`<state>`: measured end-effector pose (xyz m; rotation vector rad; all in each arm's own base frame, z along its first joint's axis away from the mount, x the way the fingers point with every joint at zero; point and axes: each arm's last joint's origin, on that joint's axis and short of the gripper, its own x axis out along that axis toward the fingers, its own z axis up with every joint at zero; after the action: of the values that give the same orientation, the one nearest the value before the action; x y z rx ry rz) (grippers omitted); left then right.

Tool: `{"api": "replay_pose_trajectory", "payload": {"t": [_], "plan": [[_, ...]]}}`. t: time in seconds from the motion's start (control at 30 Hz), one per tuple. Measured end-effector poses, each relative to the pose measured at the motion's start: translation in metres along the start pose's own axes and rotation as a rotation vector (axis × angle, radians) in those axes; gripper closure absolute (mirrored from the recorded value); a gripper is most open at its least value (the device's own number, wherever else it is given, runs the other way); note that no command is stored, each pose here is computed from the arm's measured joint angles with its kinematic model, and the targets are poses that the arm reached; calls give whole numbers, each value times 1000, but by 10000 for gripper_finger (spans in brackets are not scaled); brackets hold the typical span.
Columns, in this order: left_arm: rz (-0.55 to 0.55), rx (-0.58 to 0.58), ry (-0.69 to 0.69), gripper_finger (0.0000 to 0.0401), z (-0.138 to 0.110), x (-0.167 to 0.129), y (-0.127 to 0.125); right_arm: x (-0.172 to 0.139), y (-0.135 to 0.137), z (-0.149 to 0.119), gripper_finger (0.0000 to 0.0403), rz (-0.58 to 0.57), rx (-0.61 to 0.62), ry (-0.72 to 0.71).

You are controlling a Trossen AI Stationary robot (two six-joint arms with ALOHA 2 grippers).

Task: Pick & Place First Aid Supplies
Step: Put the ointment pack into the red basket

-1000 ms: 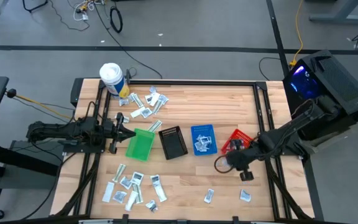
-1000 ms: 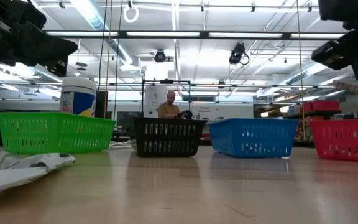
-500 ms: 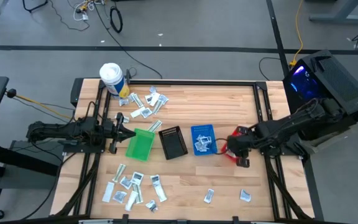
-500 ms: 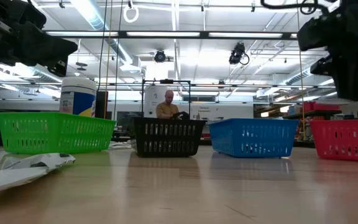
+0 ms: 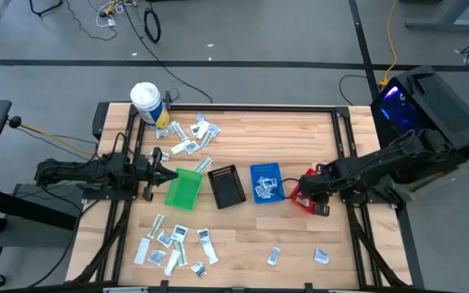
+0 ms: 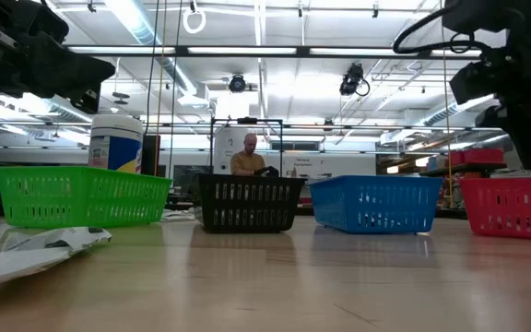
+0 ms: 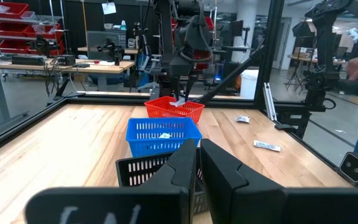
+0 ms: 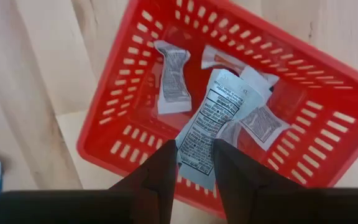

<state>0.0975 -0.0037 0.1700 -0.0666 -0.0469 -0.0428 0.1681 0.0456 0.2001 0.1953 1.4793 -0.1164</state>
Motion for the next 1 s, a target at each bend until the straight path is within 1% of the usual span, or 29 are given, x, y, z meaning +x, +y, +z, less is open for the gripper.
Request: {"api": "replay_pose_trajectory", "payload": {"t": [0.17,0.27,0.37,0.47,0.63,0.73,0.87,1.0], "plan": [[0,0,0,369,0,0,0,5,-2,-3,292,-10,0,15],[0,0,0,369,0,0,0,6,-3,-3,284,-36,-1,9],[0,0,0,369,0,0,0,6,-4,-3,267,-89,-2,-18],[0,0,0,369,0,0,0,6,-5,-2,242,-106,-7,-26],[0,0,0,369,0,0,0,6,-5,-2,193,-105,-11,-28],[0,0,0,369,0,0,0,5,-4,-2,172,-85,-12,-22],[0,0,0,369,0,0,0,-5,3,3,157,-42,-29,-51],[0,0,0,369,0,0,0,-22,14,11,154,-2,-56,-124]]}}
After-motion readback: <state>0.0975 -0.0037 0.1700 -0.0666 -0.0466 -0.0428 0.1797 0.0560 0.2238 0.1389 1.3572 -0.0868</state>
